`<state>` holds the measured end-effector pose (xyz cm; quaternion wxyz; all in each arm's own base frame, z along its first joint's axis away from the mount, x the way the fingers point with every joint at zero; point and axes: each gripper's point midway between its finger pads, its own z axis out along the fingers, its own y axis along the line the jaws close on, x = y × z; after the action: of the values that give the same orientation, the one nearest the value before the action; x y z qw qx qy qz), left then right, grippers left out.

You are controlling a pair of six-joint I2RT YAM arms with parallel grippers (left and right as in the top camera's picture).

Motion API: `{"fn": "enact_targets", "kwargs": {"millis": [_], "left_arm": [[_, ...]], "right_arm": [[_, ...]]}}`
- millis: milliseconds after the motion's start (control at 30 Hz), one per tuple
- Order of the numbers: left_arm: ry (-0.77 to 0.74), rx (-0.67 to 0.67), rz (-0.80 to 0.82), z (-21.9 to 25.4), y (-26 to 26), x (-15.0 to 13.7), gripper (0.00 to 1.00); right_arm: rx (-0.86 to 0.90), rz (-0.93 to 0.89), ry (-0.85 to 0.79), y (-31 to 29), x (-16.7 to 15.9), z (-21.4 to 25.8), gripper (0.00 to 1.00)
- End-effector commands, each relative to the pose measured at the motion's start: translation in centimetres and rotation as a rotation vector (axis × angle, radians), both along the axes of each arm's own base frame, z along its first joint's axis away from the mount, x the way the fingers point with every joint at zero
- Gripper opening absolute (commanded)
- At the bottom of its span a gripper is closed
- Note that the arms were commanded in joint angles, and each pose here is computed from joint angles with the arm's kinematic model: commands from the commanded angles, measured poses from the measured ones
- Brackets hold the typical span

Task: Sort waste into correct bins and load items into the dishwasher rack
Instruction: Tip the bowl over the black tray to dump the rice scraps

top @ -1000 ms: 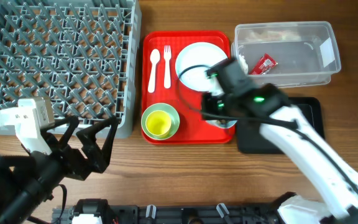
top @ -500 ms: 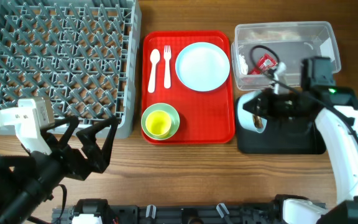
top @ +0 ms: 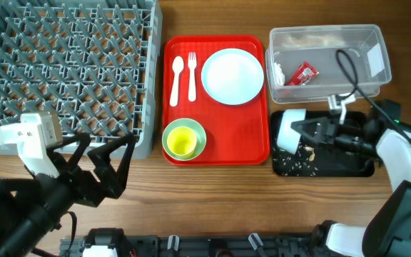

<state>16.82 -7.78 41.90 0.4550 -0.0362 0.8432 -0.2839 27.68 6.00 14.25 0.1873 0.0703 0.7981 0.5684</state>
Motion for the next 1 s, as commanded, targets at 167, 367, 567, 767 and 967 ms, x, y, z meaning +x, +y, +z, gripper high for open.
{"fn": "enact_targets", "kwargs": {"millis": [167,367,567,767,967], "left_arm": [[-0.019,0.018,-0.008,0.3,0.0,0.0,1.0],[-0.019,0.018,-0.008,0.3,0.0,0.0,1.0],[-0.019,0.018,-0.008,0.3,0.0,0.0,1.0],[-0.019,0.019,-0.007,0.3,0.0,0.0,1.0],[-0.019,0.019,-0.007,0.3,0.0,0.0,1.0]], "right_arm": [[0.098,-0.063,-0.073,-1.5,0.5,2.1,0.04],[0.15,-0.058,-0.122,-1.2,0.3,3.5,0.04],[0.141,-0.063,-0.129,-1.4,0.7,3.5,0.04],[0.12,-0.048,-0.227,-1.5,0.9,4.4,0.04],[0.175,-0.048,-0.25,-1.2,0.4,6.0,0.04]]}}
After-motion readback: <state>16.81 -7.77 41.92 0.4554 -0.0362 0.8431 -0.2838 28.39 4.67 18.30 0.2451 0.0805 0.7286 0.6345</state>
